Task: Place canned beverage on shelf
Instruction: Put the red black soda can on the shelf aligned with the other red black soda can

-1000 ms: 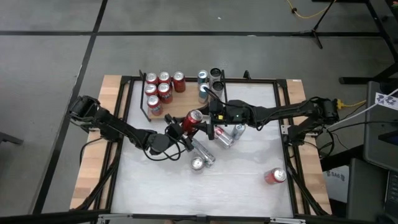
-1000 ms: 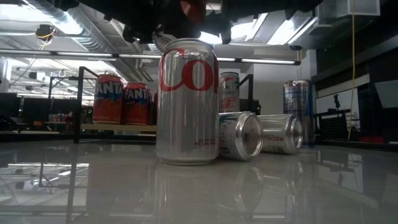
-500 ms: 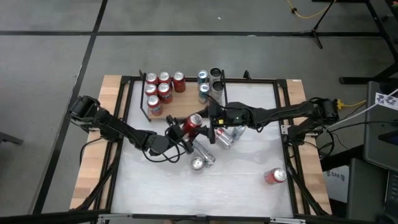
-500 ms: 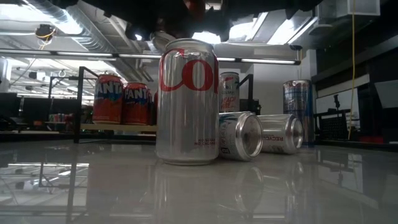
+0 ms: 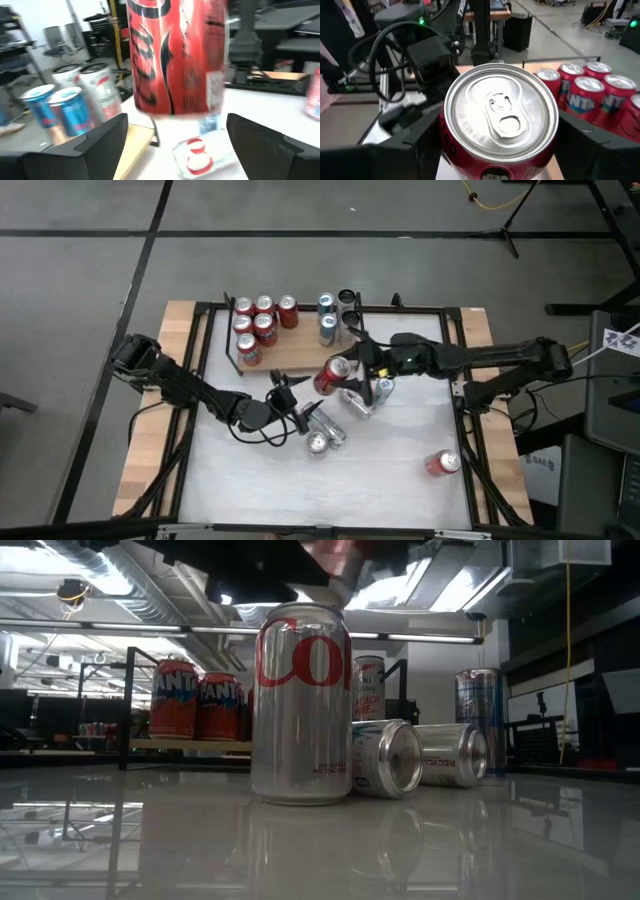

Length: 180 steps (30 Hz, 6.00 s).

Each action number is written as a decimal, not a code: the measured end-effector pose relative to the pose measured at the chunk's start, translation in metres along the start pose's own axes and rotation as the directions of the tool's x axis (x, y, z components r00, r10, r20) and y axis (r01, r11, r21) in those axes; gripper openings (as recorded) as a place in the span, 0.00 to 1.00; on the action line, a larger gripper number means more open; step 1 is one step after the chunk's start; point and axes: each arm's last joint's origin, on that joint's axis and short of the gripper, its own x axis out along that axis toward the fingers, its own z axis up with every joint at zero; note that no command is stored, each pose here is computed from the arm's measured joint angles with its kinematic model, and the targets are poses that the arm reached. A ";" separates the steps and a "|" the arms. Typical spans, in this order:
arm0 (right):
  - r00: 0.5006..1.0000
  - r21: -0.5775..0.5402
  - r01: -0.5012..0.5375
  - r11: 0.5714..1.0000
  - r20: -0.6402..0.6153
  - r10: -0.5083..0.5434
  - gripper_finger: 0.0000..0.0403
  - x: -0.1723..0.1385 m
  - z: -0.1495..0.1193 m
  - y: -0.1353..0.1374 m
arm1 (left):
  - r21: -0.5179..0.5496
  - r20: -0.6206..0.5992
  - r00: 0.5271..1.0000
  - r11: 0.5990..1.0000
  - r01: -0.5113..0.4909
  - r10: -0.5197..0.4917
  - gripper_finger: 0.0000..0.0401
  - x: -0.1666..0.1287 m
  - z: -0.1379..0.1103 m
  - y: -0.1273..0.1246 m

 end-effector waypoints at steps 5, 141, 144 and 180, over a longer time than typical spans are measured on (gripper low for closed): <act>0.999 -0.028 -0.017 0.999 -0.037 0.016 0.72 -0.030 0.008 0.003 | -0.001 -0.001 0.998 0.998 0.070 -0.070 0.83 0.000 0.000 -0.002; 0.893 -0.103 -0.299 0.949 -0.380 0.240 0.92 -0.033 -0.050 0.139 | -0.153 0.024 0.719 0.708 0.689 -0.695 0.83 -0.002 0.101 -0.095; 0.910 -0.103 -0.279 0.955 -0.345 0.229 0.92 -0.039 -0.043 0.136 | -0.131 -0.066 0.668 0.670 0.731 -0.741 0.83 0.003 0.095 -0.112; 0.915 -0.039 -0.242 0.970 -0.342 0.215 0.92 -0.040 -0.042 0.136 | 0.162 -0.252 0.558 0.534 0.830 -0.791 0.83 0.009 0.043 -0.151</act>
